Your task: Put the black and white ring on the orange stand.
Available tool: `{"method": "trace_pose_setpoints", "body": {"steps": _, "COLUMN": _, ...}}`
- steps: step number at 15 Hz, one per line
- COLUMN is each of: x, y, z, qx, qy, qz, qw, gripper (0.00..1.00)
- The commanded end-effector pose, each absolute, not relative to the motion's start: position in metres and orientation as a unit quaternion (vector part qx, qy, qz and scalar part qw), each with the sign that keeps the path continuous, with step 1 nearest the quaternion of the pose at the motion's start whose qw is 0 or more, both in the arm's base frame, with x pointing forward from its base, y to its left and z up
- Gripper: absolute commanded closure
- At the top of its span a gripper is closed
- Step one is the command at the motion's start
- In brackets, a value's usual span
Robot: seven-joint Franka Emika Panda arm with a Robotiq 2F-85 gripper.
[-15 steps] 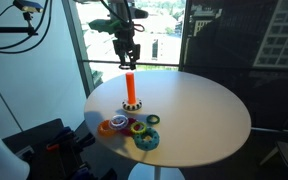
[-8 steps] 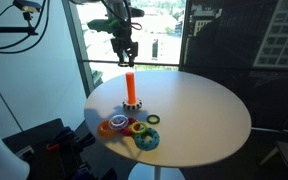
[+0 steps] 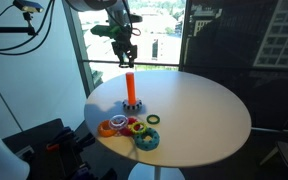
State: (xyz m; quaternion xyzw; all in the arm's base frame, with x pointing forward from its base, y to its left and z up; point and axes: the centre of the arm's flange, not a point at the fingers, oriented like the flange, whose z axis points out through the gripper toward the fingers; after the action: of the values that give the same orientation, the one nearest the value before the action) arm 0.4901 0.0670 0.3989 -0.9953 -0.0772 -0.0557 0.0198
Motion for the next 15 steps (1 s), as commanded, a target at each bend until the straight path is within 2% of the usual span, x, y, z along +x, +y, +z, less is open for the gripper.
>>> {"method": "trace_pose_setpoints", "body": {"steps": 1, "x": 0.515, "y": 0.076, "z": 0.398, "qx": -0.996, "qy": -0.067, "qz": -0.052, "qw": 0.011, "gripper": 0.59}}
{"method": "trace_pose_setpoints", "body": {"steps": 15, "x": 0.53, "y": 0.079, "z": 0.371, "qx": -0.998, "qy": -0.059, "qz": -0.027, "qw": -0.004, "gripper": 0.59}}
